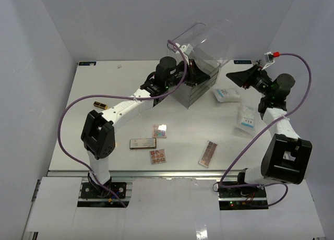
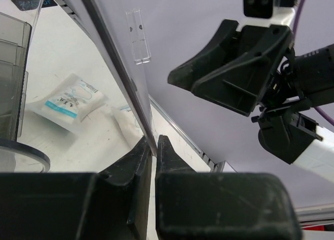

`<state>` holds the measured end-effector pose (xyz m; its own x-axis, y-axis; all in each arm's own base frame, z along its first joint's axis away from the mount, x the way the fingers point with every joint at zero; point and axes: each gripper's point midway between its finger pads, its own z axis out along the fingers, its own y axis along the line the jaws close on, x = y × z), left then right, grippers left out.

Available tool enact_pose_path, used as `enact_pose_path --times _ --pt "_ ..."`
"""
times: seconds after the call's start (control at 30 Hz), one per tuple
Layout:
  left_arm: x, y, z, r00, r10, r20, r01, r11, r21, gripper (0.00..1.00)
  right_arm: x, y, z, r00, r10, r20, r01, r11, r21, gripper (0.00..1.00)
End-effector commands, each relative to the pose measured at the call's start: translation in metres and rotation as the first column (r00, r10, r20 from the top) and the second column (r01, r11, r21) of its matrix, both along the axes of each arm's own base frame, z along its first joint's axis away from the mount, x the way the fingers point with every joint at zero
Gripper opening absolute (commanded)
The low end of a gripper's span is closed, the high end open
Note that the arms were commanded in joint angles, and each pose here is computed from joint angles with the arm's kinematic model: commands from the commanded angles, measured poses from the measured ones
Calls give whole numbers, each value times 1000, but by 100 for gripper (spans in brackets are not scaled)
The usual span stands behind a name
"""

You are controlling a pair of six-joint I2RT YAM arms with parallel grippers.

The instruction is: Organize the makeup

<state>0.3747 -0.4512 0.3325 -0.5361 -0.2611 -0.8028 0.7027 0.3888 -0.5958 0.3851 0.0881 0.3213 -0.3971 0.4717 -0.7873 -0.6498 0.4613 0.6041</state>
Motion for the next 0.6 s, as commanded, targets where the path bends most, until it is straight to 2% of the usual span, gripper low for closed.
enact_pose_path --times 0.0,0.07,0.17,0.2,0.33,0.4,0.47,0.57 --pt "-12 20 96 986 51 157 -27 988 -153 6 -12 -17 -22 998 -1 55 10 988 -157 52" --pt "-13 26 104 985 62 160 -35 985 -170 6 -7 -24 -33 998 -35 56 47 972 -232 57" --pt "-13 34 114 984 77 162 -44 980 -195 6 10 -41 -57 988 -137 64 151 910 -385 66" --pt "-13 36 117 984 78 162 -45 979 -201 6 14 -43 -67 985 -170 35 168 885 -433 68" --pt "-13 48 128 982 87 166 -47 973 -228 6 25 -46 -121 988 -151 24 129 739 -662 79" --pt "-15 53 133 982 88 165 -47 970 -237 6 29 -46 -138 995 -65 80 103 622 -776 89" --pt "-14 57 135 983 88 160 -47 968 -245 6 28 -40 -153 993 50 108 68 502 -862 92" --pt "-12 62 136 986 81 147 -42 967 -252 6 30 -46 -173 934 311 178 106 235 -966 95"
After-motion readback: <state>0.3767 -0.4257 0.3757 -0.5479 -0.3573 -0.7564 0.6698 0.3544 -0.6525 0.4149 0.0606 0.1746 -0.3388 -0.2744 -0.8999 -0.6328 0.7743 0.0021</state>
